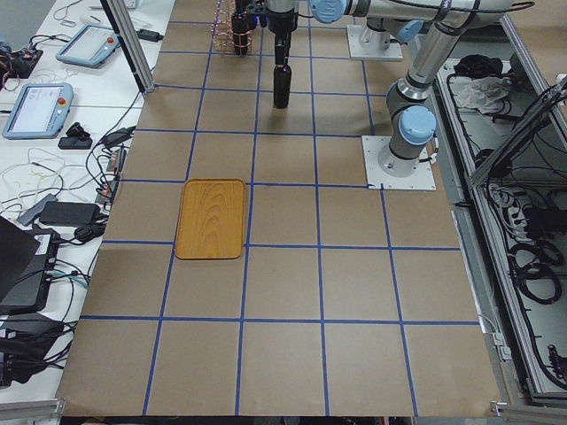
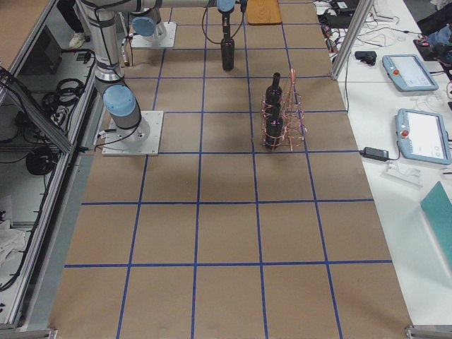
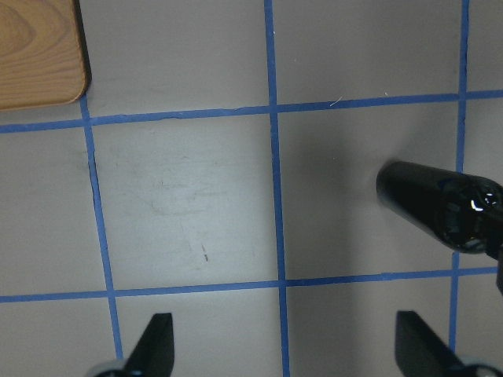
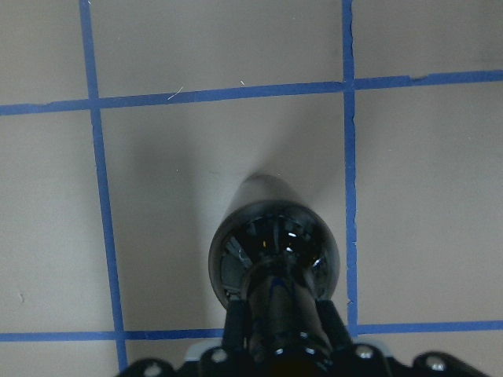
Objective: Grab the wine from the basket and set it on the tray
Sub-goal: 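Carry the bottle toward the table center and stand it upright, then release the bottle and raise the right gripper while the left gripper approaches it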
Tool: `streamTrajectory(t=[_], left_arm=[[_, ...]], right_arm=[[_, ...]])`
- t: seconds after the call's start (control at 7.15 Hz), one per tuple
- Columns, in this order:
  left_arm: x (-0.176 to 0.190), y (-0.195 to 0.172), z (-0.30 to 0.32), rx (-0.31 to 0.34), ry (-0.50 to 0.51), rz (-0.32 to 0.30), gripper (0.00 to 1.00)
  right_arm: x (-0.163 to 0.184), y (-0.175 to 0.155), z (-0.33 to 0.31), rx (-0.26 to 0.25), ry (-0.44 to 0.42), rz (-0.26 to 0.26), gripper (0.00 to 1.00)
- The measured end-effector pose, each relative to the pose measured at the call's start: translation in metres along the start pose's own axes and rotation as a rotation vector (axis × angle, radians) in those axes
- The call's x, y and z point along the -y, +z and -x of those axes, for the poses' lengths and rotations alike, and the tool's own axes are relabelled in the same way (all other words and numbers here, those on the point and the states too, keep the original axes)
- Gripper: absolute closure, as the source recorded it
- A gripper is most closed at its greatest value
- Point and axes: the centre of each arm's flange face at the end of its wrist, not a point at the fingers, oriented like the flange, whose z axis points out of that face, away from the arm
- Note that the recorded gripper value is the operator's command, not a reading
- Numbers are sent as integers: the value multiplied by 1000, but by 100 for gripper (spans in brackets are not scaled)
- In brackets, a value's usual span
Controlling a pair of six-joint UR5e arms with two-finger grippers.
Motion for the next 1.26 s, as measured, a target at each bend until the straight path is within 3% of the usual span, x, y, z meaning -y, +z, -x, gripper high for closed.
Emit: streamTrajectory(t=[0.14,0.56,0.84,1.26], left_arm=[[0,0,0,0,0,-1,0],[0,0,0,-2,-1,-3,0],[3,2,-2,-13,-19,-3,0],[9,11,-45,-10,-93,-18,0]], right_arm=[[-1,-1,1,-2,-7,-9,2],[17,-21,-12,-41,-24,-92,0],[61,-57,-53,-30,-32,-155,0],[130,-81,-159,-54,17,-192,0]])
